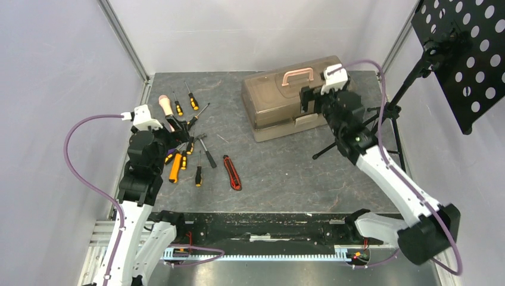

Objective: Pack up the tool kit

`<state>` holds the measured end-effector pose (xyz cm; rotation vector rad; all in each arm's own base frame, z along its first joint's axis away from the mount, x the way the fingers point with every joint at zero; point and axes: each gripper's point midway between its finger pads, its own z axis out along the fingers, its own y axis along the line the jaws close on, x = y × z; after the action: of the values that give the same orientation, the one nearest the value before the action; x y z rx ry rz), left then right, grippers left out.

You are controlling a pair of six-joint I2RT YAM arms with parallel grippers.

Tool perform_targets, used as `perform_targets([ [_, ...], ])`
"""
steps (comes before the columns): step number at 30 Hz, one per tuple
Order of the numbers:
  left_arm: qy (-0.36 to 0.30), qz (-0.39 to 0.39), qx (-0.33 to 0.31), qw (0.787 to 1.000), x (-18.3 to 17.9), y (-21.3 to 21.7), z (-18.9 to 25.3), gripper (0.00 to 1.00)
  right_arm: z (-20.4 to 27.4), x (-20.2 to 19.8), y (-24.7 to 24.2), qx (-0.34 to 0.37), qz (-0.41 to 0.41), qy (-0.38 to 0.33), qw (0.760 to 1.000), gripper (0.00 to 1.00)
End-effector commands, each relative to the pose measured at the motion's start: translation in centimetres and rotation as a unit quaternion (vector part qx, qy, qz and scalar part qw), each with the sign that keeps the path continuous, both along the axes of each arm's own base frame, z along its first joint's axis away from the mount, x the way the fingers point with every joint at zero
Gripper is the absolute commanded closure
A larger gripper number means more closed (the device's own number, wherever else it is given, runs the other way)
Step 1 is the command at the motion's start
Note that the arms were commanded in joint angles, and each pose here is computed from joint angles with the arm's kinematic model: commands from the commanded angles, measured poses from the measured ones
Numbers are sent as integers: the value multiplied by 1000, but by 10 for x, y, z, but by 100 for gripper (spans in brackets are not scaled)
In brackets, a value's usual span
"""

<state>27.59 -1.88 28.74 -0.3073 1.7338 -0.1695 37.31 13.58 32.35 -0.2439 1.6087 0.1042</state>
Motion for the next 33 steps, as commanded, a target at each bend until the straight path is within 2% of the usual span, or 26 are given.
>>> perform_targets([
  [1,-11,17,24,1000,-3,9,5,10,33,31,14,30,55,-16,998,2],
  [6,-9,16,27,999,-3,8,3,10,23,57,35,25,103,1,994,2],
  [16,-8,-2,27,1000,0,1,0,10,-6,111,3,-19,80,24,996,2],
  [21,-10,-51,16,999,4,-18,0,10,-16,129,-17,-20,73,38,996,2],
  [25,-6,-78,17,997,8,-28,-1,10,-33,129,7,-18,150,62,987,2],
  [30,3,-78,21,997,9,-28,-6,10,-56,128,2,-27,140,86,986,2],
  [33,3,-78,21,997,9,-28,-7,10,-64,121,15,-13,177,98,979,2],
])
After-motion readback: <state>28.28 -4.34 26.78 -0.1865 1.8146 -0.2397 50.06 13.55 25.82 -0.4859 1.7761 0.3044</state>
